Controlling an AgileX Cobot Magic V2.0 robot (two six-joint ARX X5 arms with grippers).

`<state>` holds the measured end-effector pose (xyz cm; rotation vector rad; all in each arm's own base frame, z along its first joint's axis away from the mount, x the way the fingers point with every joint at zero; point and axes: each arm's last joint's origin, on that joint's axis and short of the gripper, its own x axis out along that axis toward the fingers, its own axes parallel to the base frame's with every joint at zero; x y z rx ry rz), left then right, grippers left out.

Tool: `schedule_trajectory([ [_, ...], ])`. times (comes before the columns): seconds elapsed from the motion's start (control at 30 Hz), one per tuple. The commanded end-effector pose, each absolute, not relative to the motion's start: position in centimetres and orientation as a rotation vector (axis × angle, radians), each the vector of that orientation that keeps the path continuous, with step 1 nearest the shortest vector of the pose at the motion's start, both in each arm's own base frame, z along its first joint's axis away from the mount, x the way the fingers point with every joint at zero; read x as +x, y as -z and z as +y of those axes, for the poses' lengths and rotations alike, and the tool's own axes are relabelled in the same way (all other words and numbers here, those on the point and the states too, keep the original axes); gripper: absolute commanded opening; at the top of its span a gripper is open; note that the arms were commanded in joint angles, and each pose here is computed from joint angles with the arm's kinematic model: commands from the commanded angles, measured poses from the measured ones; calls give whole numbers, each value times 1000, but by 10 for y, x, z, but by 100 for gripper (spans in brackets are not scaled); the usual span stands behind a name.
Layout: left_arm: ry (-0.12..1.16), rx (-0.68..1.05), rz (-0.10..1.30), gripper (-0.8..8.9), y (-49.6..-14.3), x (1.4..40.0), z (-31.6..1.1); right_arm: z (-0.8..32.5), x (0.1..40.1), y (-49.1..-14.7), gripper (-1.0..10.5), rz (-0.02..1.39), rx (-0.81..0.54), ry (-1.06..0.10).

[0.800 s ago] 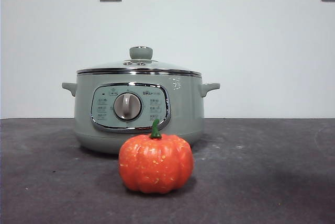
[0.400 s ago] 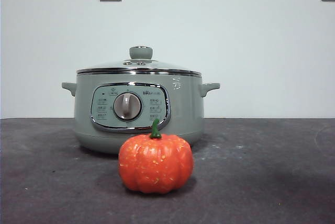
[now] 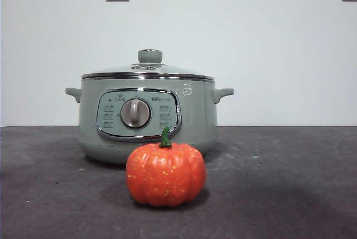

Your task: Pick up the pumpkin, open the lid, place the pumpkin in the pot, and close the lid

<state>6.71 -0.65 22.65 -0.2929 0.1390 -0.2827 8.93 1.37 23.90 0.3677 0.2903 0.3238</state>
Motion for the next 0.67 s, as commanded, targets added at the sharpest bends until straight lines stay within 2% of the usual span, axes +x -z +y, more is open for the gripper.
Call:
schedule_trajectory([
  [0.03, 306, -304, 148, -8, -241, 62, -7, 15, 91, -264, -12, 323, 298, -383],
  [0.37, 486, -218, 364, -8, -288, 70, -12, 21, 101, -325, -12, 552, 143, -563],
  [0.67, 615, -120, 536, -8, -318, 81, -15, 27, 103, -335, -12, 743, 61, -678],
])
